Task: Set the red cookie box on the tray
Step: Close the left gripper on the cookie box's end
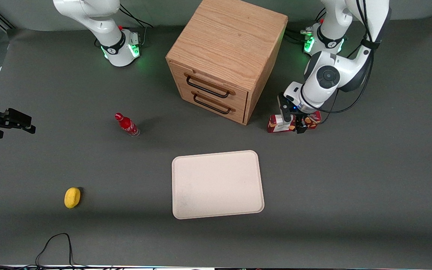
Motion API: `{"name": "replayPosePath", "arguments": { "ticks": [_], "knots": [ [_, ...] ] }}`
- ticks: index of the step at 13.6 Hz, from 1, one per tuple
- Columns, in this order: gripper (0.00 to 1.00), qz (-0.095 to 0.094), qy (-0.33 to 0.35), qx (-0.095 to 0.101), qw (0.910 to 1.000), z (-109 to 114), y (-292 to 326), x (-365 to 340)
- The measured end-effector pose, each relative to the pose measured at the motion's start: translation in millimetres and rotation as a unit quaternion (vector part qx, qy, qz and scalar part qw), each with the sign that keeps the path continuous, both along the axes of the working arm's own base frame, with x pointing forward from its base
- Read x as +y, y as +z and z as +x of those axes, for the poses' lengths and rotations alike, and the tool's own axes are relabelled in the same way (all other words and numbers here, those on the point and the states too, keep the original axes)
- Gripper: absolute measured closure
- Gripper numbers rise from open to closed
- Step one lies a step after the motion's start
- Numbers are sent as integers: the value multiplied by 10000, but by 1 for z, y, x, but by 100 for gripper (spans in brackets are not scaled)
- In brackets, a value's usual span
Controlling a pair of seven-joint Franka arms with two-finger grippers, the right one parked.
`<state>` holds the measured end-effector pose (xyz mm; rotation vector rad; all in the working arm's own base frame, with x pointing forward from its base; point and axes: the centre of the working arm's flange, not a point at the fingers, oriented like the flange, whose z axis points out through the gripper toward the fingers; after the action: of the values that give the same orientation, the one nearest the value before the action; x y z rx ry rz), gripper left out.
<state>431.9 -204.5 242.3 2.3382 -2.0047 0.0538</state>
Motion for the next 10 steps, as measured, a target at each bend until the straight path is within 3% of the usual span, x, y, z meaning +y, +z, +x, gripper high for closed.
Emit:
{"name": "replayPosePath", "arguments": {
  "ticks": [4,7,8,10],
  "knots": [
    [59,7,82,3,10000,3,-1,7],
    [90,11,120,14,9999,4,-1,10],
    [97,12,147,16,9999,5,-1,12],
    [97,59,271,125,9995,8,8,16]
  ]
}}
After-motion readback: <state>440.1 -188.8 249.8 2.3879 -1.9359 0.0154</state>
